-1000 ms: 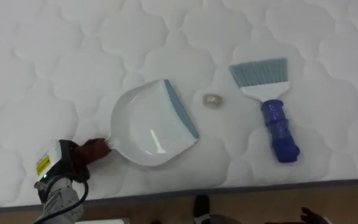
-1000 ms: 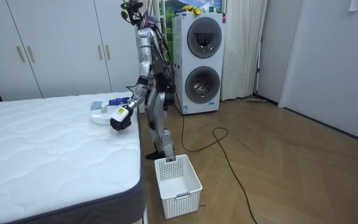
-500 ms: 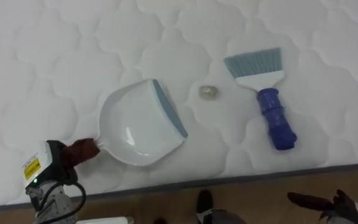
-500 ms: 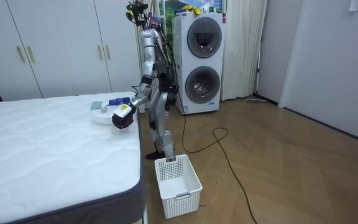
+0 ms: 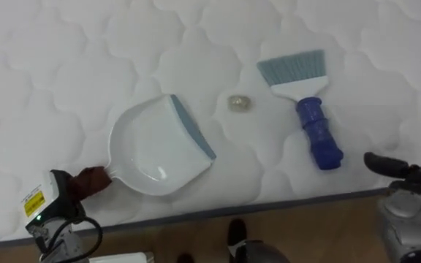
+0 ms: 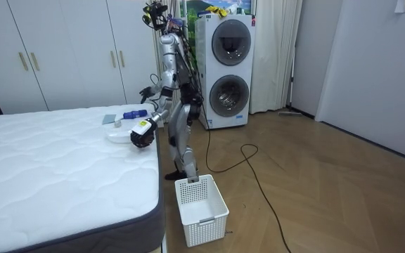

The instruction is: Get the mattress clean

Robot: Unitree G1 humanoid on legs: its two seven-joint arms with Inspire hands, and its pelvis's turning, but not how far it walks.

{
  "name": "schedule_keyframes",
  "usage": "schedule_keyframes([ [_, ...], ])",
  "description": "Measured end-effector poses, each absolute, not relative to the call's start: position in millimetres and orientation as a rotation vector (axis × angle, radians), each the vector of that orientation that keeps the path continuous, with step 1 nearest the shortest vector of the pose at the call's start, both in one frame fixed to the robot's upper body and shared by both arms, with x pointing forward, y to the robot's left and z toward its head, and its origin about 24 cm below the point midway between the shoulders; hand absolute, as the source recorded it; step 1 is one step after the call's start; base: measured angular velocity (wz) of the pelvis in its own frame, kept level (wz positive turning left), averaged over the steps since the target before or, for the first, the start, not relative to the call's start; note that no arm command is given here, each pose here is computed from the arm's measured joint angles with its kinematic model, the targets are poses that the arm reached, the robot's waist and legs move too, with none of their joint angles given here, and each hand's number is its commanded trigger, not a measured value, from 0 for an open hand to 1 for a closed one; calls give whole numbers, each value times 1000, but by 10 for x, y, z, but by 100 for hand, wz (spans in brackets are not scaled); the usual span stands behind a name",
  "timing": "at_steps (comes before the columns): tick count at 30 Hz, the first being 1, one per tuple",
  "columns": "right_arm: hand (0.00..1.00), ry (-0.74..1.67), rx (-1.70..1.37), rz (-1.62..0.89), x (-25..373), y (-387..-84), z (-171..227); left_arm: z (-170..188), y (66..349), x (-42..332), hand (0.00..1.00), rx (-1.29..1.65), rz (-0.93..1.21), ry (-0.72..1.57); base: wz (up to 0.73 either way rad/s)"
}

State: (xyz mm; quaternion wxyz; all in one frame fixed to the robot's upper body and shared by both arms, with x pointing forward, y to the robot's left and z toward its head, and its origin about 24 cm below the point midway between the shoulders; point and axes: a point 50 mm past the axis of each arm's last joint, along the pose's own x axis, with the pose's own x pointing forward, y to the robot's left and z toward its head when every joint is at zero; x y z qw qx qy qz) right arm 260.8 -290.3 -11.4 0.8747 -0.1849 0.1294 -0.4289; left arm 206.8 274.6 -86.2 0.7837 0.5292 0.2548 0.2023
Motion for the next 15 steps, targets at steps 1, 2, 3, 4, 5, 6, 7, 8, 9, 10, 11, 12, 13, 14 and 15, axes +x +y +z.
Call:
schedule_keyframes([
  [1, 0, 252, -399, -901, 2624, -2895, -84, -863, 2744, 2069, 100, 1144, 434, 550, 0],
  [2, 0, 219, -425, -912, 2651, -2884, -32, -864, 2743, 2069, 100, 1145, 433, 550, 0],
  [3, 0, 205, -433, -919, 2667, -2878, -9, -864, 2743, 2069, 100, 1145, 432, 550, 0],
  [4, 0, 185, -442, -931, 2693, -2867, 28, -864, 2741, 2074, 100, 1148, 428, 551, 0],
  [5, 0, 167, -454, -935, 2720, -2846, 56, -861, 2746, 2080, 100, 1153, 420, 554, 0],
  [6, 0, 150, -453, -939, 2740, -2832, 87, -854, 2751, 2095, 100, 1153, 414, 556, 0],
  [7, 0, 143, -451, -941, 2747, -2827, 100, -850, 2751, 2103, 100, 1154, 411, 555, 0],
  [8, 0, 128, -446, -941, 2764, -2815, 129, -843, 2758, 2113, 100, 1159, 402, 554, 0],
  [9, 0, 113, -448, -939, 2782, -2803, 157, -841, 2771, 2113, 100, 1164, 392, 556, 0],
  [10, 0, 107, -450, -940, 2789, -2800, 168, -839, 2776, 2114, 100, 1167, 389, 556, 0],
  [11, 0, 98, -453, -943, 2796, -2792, 181, -828, 2787, 2124, 100, 1174, 385, 552, 4],
  [12, 0, 91, -458, -940, 2803, -2771, 186, -822, 2792, 2133, 100, 1180, 381, 551, 3],
  [13, 0, 86, -464, -934, 2808, -2756, 189, -821, 2793, 2135, 100, 1181, 380, 551, 0],
  [14, 0, 77, -487, -915, 2816, -2728, 189, -821, 2793, 2137, 100, 1181, 376, 553, 0],
  [15, 0, 66, -508, -896, 2826, -2698, 192, -817, 2794, 2149, 100, 1181, 368, 554, 0],
])
